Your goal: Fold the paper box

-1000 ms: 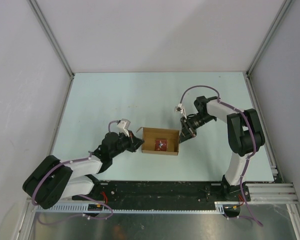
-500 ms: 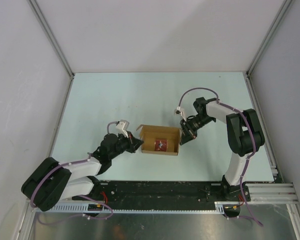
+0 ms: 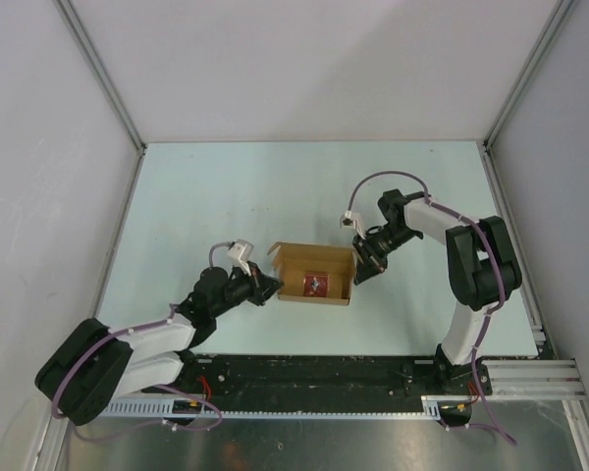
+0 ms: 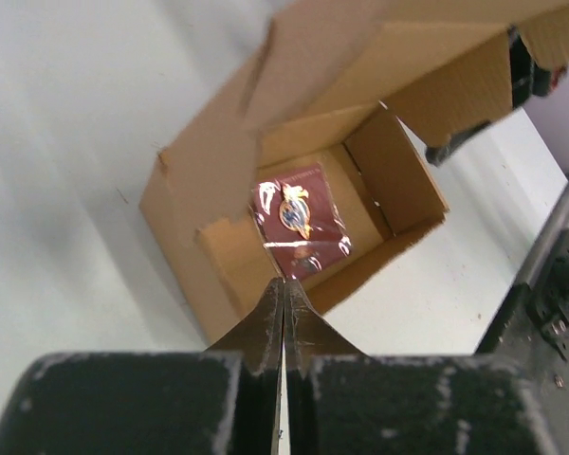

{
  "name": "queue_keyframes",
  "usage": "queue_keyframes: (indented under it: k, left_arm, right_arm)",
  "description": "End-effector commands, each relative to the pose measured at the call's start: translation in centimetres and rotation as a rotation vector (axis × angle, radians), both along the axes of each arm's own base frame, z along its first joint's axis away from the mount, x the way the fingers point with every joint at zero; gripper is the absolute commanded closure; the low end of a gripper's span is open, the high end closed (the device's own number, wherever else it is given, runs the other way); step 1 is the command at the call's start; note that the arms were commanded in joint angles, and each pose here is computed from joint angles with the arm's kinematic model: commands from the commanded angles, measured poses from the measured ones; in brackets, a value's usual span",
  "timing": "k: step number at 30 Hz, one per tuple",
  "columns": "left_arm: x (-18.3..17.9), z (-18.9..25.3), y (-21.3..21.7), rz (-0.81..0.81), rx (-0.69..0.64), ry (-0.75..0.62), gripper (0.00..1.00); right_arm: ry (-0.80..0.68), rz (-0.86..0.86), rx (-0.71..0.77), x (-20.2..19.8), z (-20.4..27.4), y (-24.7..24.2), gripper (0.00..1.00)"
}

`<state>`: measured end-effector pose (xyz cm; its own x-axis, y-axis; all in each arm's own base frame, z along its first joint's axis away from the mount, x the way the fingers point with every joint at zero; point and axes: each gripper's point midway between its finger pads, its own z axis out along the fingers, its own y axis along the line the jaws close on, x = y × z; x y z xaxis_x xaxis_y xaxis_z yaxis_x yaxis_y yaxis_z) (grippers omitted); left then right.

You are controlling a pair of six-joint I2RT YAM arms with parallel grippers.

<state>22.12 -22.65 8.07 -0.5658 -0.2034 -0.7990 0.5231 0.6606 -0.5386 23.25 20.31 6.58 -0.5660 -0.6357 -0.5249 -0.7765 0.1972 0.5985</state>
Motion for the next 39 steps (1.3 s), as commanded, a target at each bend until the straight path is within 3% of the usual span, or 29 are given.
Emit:
queue_keyframes:
  k: [1, 7, 14, 18, 19, 21, 22, 24, 28, 33, 36, 39]
  left_arm:
    - [-2.4, 1.8, -1.4, -0.125, -0.063, -0.05, 1.0]
    - [-5.9, 4.6, -2.8, -0.282, -0.129, -0.153, 1.0]
    - [-7.1, 12.2, -3.0, -0.326, -0.253, -0.372, 0.98]
    - [-5.5, 18.7, -1.3, -0.181, -0.312, -0.528, 0.87]
    - [-3.8, 19.6, -0.1, -0.059, -0.312, -0.536, 0.79]
    - [-2.1, 21.2, 1.5, 0.062, -0.292, -0.542, 0.76]
    - [-1.3, 21.6, 2.2, 0.116, -0.288, -0.543, 0.68]
    - [-0.1, 22.9, 3.5, 0.183, -0.285, -0.555, 0.63]
    - [3.9, 21.4, 5.3, 0.308, -0.214, -0.455, 0.49]
    - [8.6, 16.8, 8.9, 0.461, -0.165, -0.286, 0.49]
    - [9.9, 13.7, 8.8, 0.467, -0.108, -0.207, 0.54]
    - [10.3, 11.5, 7.2, 0.384, -0.086, -0.147, 0.72]
  right_arm:
    - [-0.059, -0.015, 0.007, 0.6, 1.3, -0.2, 1.0]
    - [-0.094, -0.067, -0.013, 2.0, 1.5, -0.8, 1.0]
    - [-0.115, -0.11, -0.012, 2.9, 2.1, -1.1, 1.0]
    - [-0.12, -0.121, -0.008, 3.0, 2.3, -1.0, 1.0]
    - [-0.122, -0.129, -0.007, 3.2, 2.4, -0.9, 1.0]
    - [-0.125, -0.128, -0.001, 3.1, 2.6, -0.8, 1.0]
    - [-0.123, -0.129, 0.0, 3.1, 2.7, -0.9, 1.0]
    - [-0.124, -0.125, 0.003, 3.0, 2.7, -0.8, 1.0]
    - [-0.127, -0.13, 0.006, 3.2, 2.8, -0.8, 1.0]
    - [-0.137, -0.136, 0.017, 3.2, 3.4, -0.7, 1.0]
    - [-0.152, -0.139, 0.03, 3.4, 3.8, -0.4, 1.0]
    - [-0.171, -0.146, 0.03, 3.7, 4.1, -0.2, 1.0]
